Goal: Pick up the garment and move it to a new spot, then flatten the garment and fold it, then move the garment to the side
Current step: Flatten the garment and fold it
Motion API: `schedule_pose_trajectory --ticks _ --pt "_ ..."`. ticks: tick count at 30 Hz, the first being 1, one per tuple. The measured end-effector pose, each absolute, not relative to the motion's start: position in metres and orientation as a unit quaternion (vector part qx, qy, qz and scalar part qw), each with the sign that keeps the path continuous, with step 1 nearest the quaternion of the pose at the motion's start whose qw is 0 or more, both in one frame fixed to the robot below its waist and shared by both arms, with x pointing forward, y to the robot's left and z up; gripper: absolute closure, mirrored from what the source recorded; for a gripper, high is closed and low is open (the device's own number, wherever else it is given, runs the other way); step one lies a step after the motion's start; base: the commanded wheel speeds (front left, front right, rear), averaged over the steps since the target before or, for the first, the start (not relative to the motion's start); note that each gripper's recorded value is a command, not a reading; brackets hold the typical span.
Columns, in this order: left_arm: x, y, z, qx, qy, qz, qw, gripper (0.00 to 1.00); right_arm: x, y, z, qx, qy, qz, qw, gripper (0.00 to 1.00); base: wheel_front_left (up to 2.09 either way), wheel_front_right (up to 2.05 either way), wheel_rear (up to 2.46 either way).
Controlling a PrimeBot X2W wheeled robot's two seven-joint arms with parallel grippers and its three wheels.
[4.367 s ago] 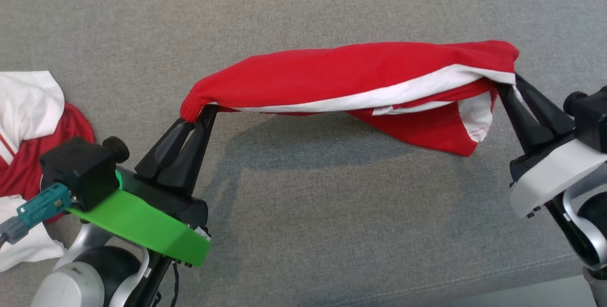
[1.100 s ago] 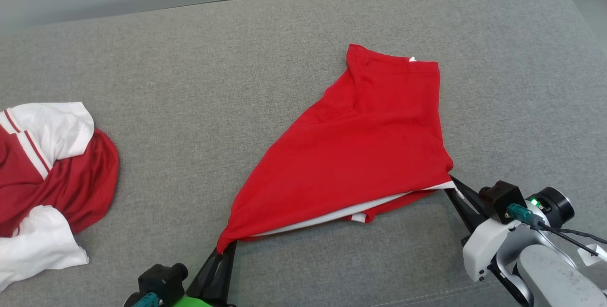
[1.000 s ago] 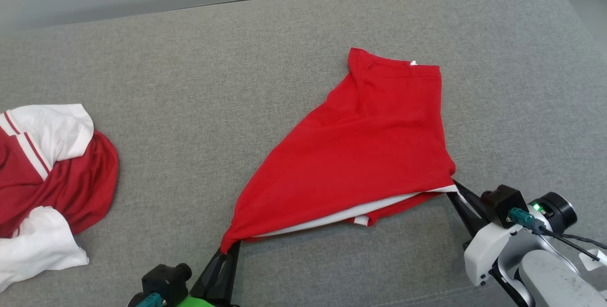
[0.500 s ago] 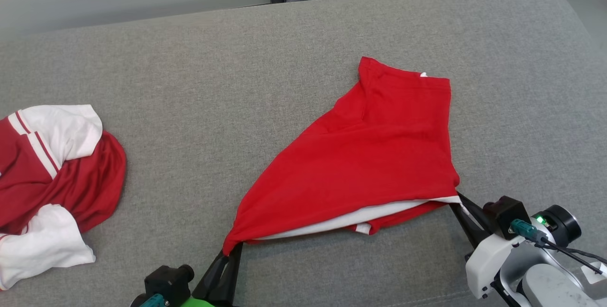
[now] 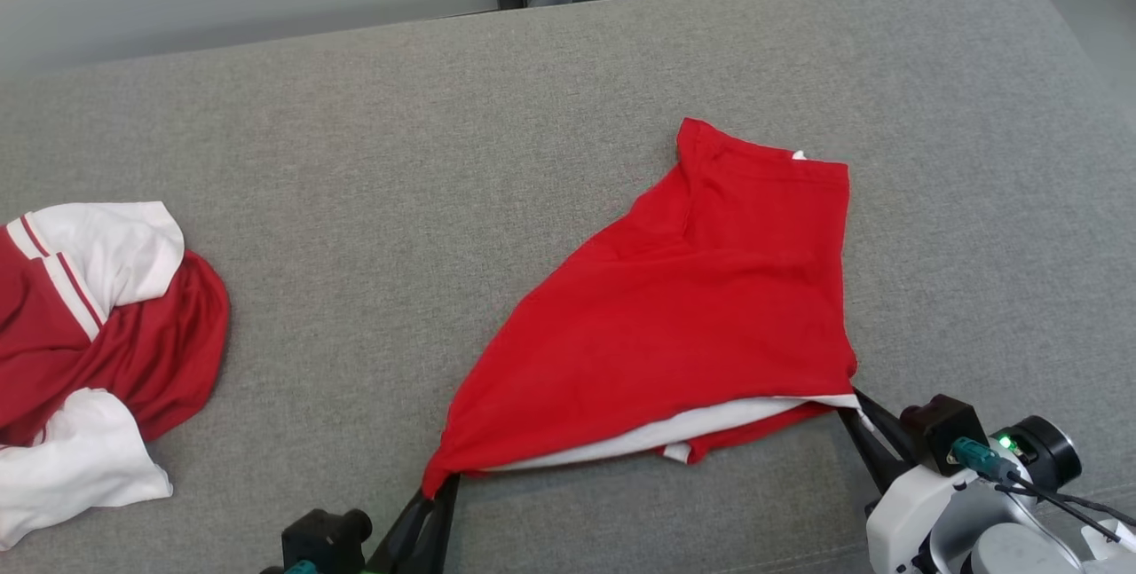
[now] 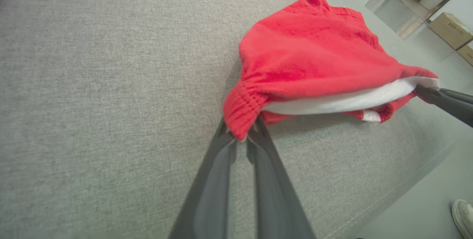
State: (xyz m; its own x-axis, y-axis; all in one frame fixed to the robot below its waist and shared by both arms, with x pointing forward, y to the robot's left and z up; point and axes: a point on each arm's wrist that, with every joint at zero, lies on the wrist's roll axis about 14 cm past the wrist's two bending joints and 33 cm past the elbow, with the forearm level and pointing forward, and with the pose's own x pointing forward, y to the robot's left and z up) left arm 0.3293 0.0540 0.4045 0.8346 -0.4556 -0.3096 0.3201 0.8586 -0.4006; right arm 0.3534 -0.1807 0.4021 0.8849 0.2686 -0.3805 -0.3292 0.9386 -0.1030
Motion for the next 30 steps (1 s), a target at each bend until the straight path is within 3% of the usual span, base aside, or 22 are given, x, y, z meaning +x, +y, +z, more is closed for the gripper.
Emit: schedule_pose_trajectory --ticks 2,4,6,7,8,9,10,16,30 --pt "0.323 0.052 0.399 -0.168 0.216 -0.211 0.938 1.00 0.350 -0.180 0.400 -0.077 0.186 0.152 0.968 0.89 0.00 0.00 0.00" --pt "0.321 0.053 0.396 -0.169 0.225 -0.212 0.936 1.00 0.348 -0.177 0.398 -0.073 0.187 0.151 0.968 0.80 0.00 0.00 0.00" --pt "0.321 0.053 0.396 -0.169 0.227 -0.212 0.935 1.00 0.349 -0.176 0.400 -0.068 0.180 0.150 0.970 0.53 0.00 0.00 0.00" --pt "0.321 0.053 0.396 -0.169 0.228 -0.211 0.935 0.78 0.349 -0.176 0.400 -0.068 0.177 0.149 0.970 0.05 0.00 0.00 0.00" --pt "0.322 0.053 0.396 -0.170 0.228 -0.211 0.935 0.55 0.349 -0.176 0.401 -0.069 0.175 0.148 0.971 0.00 0.00 0.00 0.00" --pt "0.322 0.053 0.396 -0.172 0.228 -0.210 0.935 0.24 0.350 -0.177 0.401 -0.070 0.173 0.147 0.971 0.00 0.00 0.00 0.00" --pt "0.321 0.052 0.397 -0.171 0.227 -0.212 0.935 0.00 0.349 -0.179 0.402 -0.070 0.171 0.144 0.972 0.00 0.00 0.00 0.00" --pt "0.312 0.055 0.396 -0.165 0.225 -0.225 0.934 0.00 0.341 -0.191 0.406 -0.064 0.162 0.116 0.978 0.00 0.00 0.00 0.00" --pt "0.290 0.086 0.405 -0.186 0.203 -0.160 0.948 0.00 0.308 -0.206 0.429 -0.029 0.131 0.057 0.989 0.00 0.00 0.00 0.00"
